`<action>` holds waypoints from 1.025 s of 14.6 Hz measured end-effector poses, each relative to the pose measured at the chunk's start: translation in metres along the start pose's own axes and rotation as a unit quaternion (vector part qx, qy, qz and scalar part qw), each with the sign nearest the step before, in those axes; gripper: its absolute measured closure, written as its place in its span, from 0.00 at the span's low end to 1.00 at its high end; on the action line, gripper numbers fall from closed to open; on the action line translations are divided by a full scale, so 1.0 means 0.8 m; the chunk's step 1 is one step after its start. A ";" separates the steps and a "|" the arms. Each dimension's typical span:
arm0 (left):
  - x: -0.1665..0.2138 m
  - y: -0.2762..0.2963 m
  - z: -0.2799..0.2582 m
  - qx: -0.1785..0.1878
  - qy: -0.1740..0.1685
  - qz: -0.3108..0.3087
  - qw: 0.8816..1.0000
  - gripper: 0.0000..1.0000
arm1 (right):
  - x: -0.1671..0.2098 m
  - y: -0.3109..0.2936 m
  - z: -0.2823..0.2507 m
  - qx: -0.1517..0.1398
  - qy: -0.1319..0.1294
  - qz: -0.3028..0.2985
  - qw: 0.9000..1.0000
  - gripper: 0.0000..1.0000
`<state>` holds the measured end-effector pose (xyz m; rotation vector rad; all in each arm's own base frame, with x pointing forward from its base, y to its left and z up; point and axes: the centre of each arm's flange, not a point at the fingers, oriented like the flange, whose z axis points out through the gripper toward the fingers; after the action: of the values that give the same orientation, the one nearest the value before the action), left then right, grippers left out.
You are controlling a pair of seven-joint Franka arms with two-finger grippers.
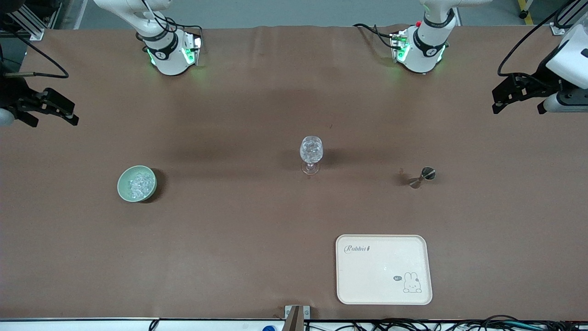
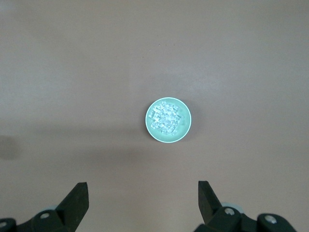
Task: Pour wine and add ice with both arms
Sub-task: 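Move the right gripper to the ice while the left gripper reaches the jigger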
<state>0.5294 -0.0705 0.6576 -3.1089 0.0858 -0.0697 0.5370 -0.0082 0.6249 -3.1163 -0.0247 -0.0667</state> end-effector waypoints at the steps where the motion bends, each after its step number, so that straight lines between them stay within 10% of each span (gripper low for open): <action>1: 0.000 0.001 0.000 0.000 0.000 0.001 1.000 0.00 | 0.002 0.000 0.003 0.000 -0.002 0.000 1.000 0.00; 10: 0.053 -0.020 0.058 0.012 -0.033 -0.011 0.999 0.00 | 0.003 0.000 0.005 0.000 -0.004 0.000 1.000 0.00; 15: 0.088 -0.046 0.148 0.020 -0.090 -0.137 0.986 0.00 | 0.006 0.004 0.016 0.000 -0.012 0.003 1.000 0.00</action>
<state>0.6074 -0.0346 0.5435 -3.0463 -0.3420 0.2015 0.5423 -0.0109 0.6126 -3.1164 -0.0171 -0.0296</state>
